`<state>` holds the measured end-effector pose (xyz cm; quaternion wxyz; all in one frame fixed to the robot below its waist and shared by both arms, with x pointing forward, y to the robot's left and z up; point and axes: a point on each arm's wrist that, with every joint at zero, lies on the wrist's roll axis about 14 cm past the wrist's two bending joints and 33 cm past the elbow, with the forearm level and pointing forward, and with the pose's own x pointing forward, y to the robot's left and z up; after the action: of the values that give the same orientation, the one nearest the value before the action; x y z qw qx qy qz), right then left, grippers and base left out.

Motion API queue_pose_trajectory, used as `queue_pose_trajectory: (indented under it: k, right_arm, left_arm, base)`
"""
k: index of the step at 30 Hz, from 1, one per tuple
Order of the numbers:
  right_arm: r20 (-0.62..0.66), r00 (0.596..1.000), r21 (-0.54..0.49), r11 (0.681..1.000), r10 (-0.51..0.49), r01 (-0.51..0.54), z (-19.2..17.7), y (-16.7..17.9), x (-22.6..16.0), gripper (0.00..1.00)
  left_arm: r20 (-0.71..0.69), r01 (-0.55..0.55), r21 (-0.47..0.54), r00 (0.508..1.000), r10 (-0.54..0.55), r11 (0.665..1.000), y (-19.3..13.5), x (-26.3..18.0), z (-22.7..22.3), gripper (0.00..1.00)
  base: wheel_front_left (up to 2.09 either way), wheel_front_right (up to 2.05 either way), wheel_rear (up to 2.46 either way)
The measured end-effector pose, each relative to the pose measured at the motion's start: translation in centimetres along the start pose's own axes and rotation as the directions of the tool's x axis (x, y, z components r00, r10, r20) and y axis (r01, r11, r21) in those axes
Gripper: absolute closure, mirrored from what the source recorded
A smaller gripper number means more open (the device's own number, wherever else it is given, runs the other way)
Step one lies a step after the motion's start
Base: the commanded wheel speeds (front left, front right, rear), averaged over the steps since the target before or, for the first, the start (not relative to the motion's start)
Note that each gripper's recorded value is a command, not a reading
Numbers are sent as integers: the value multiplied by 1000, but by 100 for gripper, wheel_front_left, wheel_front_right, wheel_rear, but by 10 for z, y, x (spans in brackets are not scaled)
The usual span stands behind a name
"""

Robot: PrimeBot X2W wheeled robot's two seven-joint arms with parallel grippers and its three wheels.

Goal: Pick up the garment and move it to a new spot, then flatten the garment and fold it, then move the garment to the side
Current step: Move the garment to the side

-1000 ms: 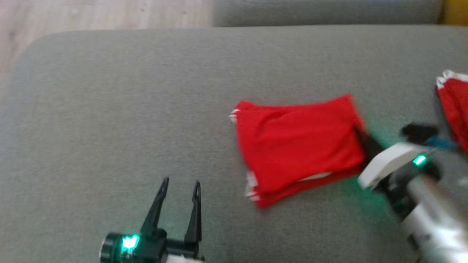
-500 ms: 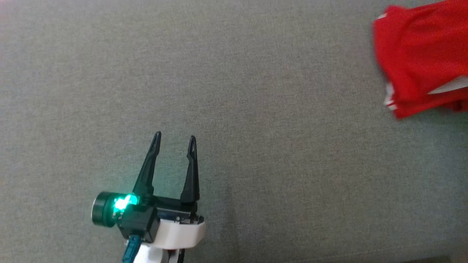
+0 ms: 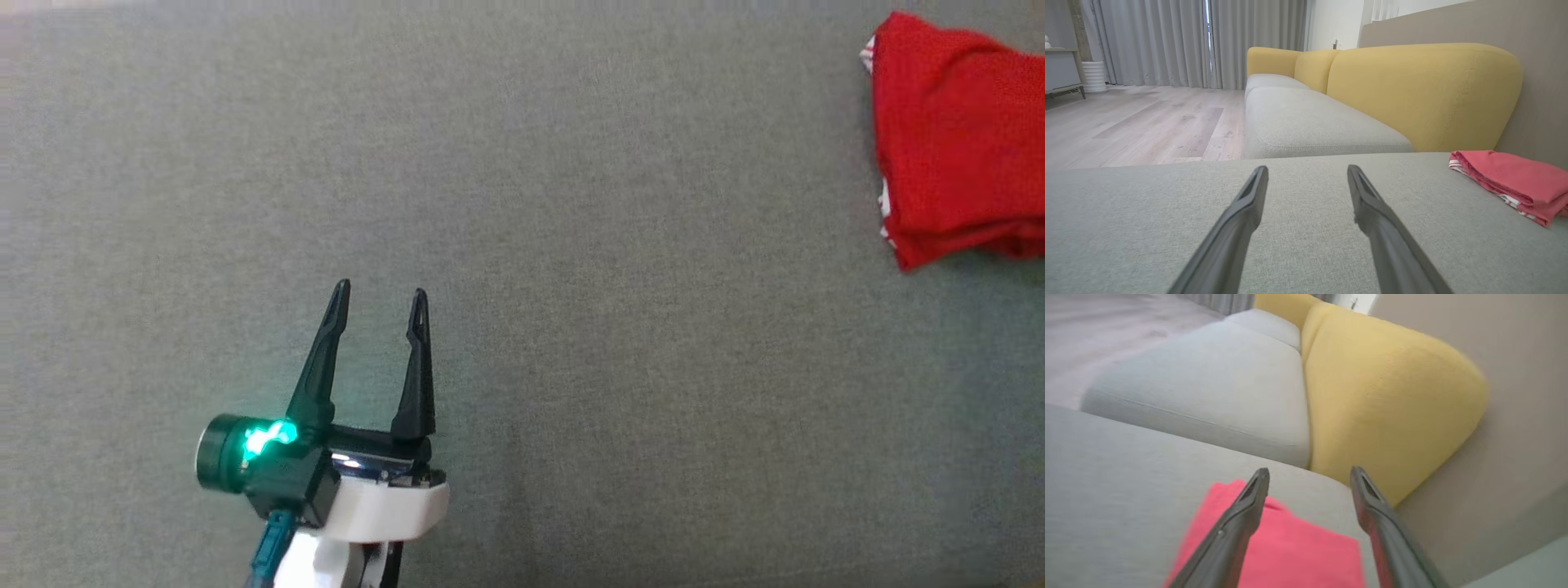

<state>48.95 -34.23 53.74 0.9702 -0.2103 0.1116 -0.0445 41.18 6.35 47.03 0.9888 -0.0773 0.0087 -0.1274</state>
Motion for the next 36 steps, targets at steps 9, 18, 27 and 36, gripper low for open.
queue_pose_trajectory:
  k: [9,18,27,36]
  right_arm:
    - [140,959,344,896,246,-280,-15,160,-70,0]
    - [325,885,456,765,333,-455,9,240,-140,0]
    - [367,897,484,773,245,-410,14,218,-174,0]
    - [335,914,496,781,231,-380,-1,215,-185,0]
  left_arm:
    - [49,-51,11,998,51,999,7,-32,25,0]
    - [41,-161,-3,986,161,987,25,-92,25,0]
    - [95,-259,20,962,256,966,43,-135,37,0]
    - [91,-287,20,955,284,958,49,-149,33,0]
  base:
    - [0,0,0]
    - [0,0,0]
    - [0,0,0]
    - [0,0,0]
